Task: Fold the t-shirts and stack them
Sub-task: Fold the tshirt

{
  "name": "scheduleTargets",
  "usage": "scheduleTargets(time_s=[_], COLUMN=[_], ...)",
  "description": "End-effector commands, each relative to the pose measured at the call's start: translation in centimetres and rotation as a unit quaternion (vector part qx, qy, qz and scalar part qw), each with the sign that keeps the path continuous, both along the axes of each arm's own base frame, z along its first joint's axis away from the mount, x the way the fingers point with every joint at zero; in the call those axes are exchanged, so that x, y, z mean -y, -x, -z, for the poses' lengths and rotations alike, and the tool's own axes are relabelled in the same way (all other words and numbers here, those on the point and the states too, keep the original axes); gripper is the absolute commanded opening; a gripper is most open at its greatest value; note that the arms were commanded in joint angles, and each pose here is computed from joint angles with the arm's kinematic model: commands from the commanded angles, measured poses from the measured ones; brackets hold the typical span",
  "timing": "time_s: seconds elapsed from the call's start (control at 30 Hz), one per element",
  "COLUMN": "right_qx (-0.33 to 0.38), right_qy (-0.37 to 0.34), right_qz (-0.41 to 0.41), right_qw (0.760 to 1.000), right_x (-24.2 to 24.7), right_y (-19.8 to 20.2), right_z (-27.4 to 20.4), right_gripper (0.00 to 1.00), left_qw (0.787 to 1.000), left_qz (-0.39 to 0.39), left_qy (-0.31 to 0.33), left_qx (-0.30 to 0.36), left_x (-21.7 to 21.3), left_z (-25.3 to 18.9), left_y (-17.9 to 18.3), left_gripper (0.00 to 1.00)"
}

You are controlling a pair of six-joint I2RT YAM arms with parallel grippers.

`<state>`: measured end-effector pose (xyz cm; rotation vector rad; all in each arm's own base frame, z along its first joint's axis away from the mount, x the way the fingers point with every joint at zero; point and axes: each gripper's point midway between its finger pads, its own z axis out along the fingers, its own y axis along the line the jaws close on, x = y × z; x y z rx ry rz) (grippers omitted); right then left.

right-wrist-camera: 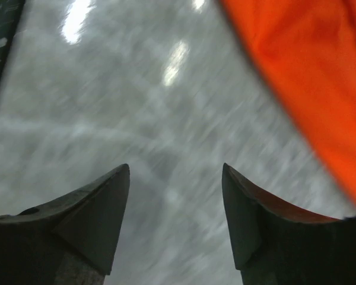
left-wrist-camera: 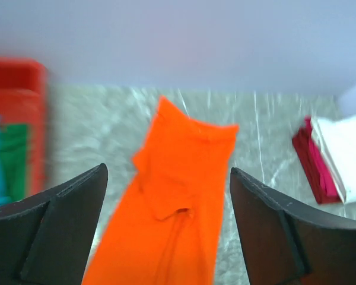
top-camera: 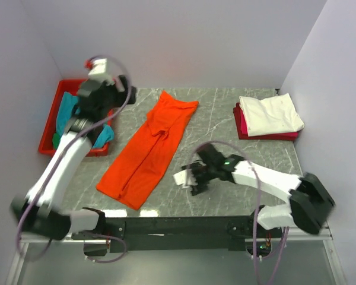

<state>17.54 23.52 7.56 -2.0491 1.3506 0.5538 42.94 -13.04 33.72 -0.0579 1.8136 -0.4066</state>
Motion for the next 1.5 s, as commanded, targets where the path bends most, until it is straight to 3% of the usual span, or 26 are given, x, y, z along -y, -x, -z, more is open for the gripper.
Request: scheduleTargets(time_s=[0.0, 0.03, 0.07, 0.13, 0.27, 0.33, 0.43, 0.8, 0.93, 0.97, 1.03, 1.2, 1.47], right_qx=[0.159, 0.175, 0.189, 0.207, 0.218, 0.222, 0.215, 0.178, 0.172, 0.172, 0.172, 0.161, 0.121], right_qy=[-0.016, -0.013, -0.012, -0.008, 0.011, 0.009, 0.019, 0.053, 0.064, 0.066, 0.068, 0.072, 0.111], right_qz=[-0.036, -0.040, -0.049, -0.058, -0.082, -0.086, -0.094, -0.175, -0.181, -0.182, -0.186, -0.199, -0.271], right_qw=[0.986, 0.984, 0.981, 0.977, 0.973, 0.971, 0.972, 0.967, 0.966, 0.966, 0.965, 0.964, 0.948], right_x=[-8.2, -10.1, -11.4, -13.9, -16.0, -17.2, -18.2, -18.9, -18.8, -18.8, -18.6, -15.7, -3.1], right_y=[-3.6, -4.2, -3.9, -3.6, -2.5, -2.1, -1.5, 3.0, 3.2, 3.2, 3.2, 4.1, 7.5], right_z=[-2.2, -1.5, -1.2, -0.5, 1.4, 2.1, 3.0, 6.4, 7.3, 7.4, 7.7, 7.1, 7.0], right_gripper=[0.69, 0.68, 0.66, 0.65, 0.64, 0.63, 0.61, 0.48, 0.30, 0.22, 0.16, 0.01, 0.00], left_qw=[0.996, 0.995, 0.995, 0.991, 0.986, 0.986, 0.986, 0.988, 0.988, 0.988, 0.989, 0.990, 0.996], left_qz=[-0.062, -0.069, -0.075, -0.098, -0.134, -0.137, -0.125, -0.114, -0.112, -0.110, -0.107, -0.091, 0.012], left_qy=[-0.056, -0.069, -0.068, -0.092, -0.099, -0.080, -0.066, -0.072, -0.072, -0.074, -0.074, -0.073, -0.057], left_qx=[0.021, -0.002, 0.014, -0.004, 0.030, 0.056, 0.093, 0.075, 0.073, 0.073, 0.072, 0.075, 0.073], left_x=[-4.3, -5.1, -5.9, -7.5, -10.1, -10.3, -10.0, -9.6, -9.5, -9.5, -9.4, -8.8, -5.0], left_z=[1.6, 4.3, 3.4, 5.8, 6.2, 5.9, 4.1, 4.8, 4.9, 4.9, 5.0, 5.1, 5.7], left_y=[3.8, 5.2, 7.2, 9.3, 13.6, 14.9, 15.5, 15.3, 15.3, 15.3, 15.2, 15.2, 14.8], left_gripper=[0.90, 0.90, 0.90, 0.89, 0.91, 0.97, 0.98, 0.97, 0.97, 0.97, 0.97, 0.97, 0.98])
